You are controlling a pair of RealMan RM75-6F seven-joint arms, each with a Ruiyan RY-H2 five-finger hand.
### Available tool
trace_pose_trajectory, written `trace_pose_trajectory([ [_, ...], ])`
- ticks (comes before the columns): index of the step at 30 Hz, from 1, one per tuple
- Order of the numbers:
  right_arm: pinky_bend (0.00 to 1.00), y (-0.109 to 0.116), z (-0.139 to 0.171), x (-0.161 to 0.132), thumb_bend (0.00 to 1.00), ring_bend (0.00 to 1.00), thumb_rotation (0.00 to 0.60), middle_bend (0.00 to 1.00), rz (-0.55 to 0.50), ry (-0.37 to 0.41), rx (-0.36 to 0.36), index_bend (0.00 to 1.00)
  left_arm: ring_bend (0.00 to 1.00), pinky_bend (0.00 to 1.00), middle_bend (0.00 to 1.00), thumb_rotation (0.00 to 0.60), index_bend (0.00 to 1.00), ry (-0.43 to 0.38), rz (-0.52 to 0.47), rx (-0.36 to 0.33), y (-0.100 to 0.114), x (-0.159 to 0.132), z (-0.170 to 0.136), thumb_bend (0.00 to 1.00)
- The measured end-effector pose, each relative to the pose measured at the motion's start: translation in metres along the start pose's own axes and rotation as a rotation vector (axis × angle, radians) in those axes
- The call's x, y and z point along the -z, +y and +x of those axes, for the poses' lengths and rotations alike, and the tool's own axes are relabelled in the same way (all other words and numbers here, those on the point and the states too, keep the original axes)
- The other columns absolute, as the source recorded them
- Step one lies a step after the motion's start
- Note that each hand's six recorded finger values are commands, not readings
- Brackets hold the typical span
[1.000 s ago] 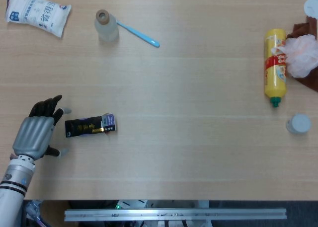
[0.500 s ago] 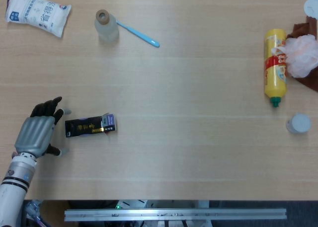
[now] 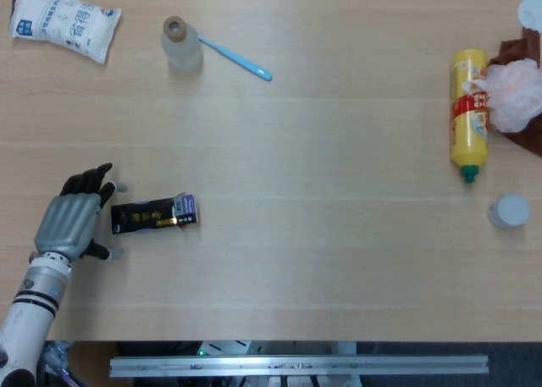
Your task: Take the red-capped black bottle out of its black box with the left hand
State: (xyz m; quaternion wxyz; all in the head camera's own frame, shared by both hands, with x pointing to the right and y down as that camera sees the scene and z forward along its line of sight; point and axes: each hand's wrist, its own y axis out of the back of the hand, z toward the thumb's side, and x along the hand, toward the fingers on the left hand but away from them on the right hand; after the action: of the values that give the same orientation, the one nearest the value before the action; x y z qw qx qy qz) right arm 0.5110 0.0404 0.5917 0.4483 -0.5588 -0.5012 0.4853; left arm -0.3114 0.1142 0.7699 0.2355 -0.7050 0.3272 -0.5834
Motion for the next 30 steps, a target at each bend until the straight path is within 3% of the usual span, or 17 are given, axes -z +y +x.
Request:
trace_pose_trajectory([
  [30,0.23,-0.004,0.002,0.003,0.08,0.09,0.6,0.16,-0.005,-0.008,-0.009,0.17,0.0,0.06,0.0,0.6,0.24,0.023,-0.019,0.012,-0.003,0.006,0.012,0.02],
])
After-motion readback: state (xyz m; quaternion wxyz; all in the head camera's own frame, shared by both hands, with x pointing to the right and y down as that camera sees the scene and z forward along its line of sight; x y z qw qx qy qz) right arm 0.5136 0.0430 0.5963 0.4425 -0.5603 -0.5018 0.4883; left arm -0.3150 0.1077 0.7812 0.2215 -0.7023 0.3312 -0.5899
